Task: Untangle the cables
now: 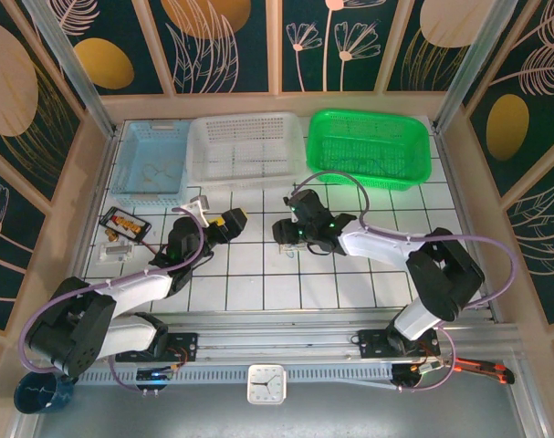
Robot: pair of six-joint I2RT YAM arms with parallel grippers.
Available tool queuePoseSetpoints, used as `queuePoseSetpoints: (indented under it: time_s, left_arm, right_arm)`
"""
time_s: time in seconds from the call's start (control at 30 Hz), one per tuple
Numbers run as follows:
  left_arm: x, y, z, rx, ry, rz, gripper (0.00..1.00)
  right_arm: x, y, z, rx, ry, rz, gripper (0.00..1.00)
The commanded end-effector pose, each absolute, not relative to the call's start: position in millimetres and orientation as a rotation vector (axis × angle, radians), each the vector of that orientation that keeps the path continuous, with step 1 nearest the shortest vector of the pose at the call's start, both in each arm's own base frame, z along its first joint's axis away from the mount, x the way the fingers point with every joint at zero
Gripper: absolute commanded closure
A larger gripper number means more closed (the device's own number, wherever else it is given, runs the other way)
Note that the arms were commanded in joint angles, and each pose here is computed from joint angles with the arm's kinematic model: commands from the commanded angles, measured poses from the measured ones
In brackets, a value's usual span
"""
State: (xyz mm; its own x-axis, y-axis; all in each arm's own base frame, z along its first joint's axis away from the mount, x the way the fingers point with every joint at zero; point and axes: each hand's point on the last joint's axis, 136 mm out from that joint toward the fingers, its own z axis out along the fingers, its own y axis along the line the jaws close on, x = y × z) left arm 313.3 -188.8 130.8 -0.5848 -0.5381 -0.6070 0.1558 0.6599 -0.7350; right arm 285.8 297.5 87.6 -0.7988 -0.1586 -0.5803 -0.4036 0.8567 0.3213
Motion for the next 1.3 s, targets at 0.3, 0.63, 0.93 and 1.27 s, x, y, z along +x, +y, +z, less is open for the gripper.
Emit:
queuePoseSetpoints:
  time_s: [0.3, 0.63, 0.93, 1.27]
  left_arm:
    - [312, -206, 143, -0.163, 1.983, -1.017, 0.01]
    - [309, -238, 137, -0.054, 2.026, -1.157, 0.01]
    - [309, -247, 135, -0.047, 2.029, -1.180, 0.01]
    - [310, -256, 124, -0.071, 2.055, -1.234, 0.14]
  right_arm:
    - [297, 308, 140, -0.419, 2.356, 0.634, 1.00]
    - [282, 307, 190, -0.371, 2.224, 0.814, 1.00]
    - [281, 307, 198, -0.364, 2.192, 0.847, 1.00]
    - [278, 308, 203, -0.371, 2.174, 0.874, 1.00]
